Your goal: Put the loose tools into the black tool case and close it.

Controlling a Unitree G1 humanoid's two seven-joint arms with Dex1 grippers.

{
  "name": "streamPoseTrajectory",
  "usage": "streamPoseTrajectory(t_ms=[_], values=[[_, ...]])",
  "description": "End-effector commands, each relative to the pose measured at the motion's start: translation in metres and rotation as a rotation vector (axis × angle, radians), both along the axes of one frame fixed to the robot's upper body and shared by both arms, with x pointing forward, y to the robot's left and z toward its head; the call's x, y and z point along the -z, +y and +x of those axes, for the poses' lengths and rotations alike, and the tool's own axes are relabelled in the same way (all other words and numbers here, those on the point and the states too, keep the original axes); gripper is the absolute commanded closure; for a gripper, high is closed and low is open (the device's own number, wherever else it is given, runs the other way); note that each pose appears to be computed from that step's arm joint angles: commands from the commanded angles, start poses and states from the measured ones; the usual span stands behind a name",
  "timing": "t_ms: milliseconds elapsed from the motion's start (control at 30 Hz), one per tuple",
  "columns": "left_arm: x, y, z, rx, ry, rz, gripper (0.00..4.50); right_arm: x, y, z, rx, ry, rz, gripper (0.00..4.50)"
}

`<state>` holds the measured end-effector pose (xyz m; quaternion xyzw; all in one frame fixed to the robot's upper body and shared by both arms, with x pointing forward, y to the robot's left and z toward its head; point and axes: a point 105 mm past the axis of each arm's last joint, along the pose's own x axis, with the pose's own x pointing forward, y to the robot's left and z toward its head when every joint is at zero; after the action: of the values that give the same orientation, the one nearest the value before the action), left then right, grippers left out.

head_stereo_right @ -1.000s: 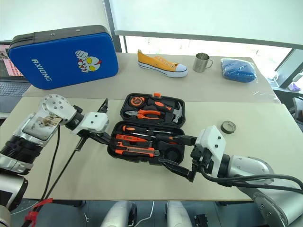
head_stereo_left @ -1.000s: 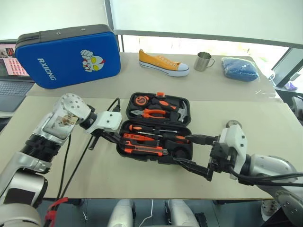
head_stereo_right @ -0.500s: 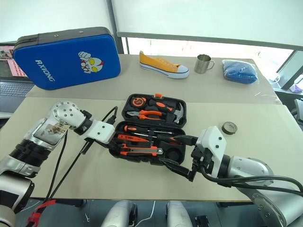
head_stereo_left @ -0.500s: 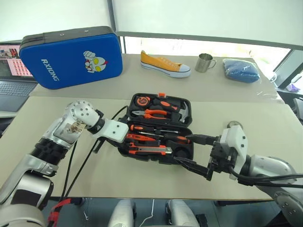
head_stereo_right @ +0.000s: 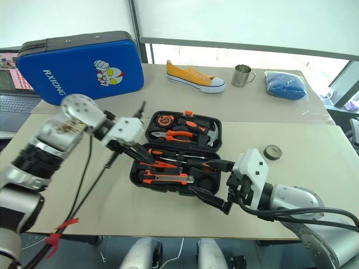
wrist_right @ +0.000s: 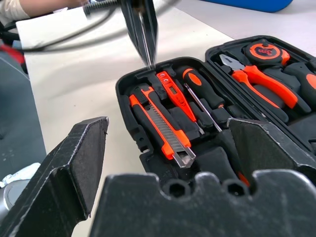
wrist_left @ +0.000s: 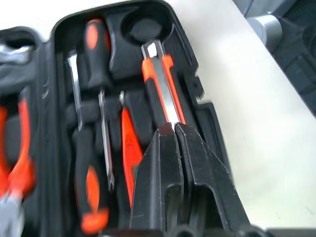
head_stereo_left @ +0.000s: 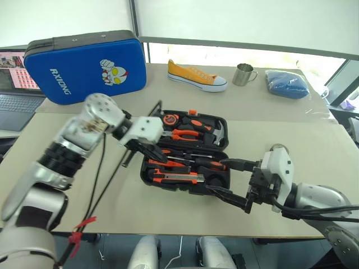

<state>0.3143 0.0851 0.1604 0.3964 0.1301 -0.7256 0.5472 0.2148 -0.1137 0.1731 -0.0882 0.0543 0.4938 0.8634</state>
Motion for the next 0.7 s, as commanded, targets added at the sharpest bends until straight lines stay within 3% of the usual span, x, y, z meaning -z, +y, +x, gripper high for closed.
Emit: streamPoseTrajectory(t_ms=[33, 433, 567, 700], values=[[0.012, -0.011, 0.004, 0.027, -0.069, 0.023, 4.39, -0.012, 0.002, -0.001, -0.009, -0.055, 0.013, 0.00], [0.043, -0.009, -0.006, 0.149, -0.137, 0.128, 4.39, -0.014, 0.003, -0.002, 0.007, -0.057, 0.020, 0.00], [0.024, -0.018, 0.007, 0.072, -0.149, 0.037, 4.39, -0.014, 0.004, -0.002, 0.007, -0.055, 0.020, 0.00], [-0.001, -0.020, 0.005, 0.065, -0.100, -0.042, 4.39, -0.014, 0.002, -0.001, 0.011, -0.054, 0.019, 0.00]])
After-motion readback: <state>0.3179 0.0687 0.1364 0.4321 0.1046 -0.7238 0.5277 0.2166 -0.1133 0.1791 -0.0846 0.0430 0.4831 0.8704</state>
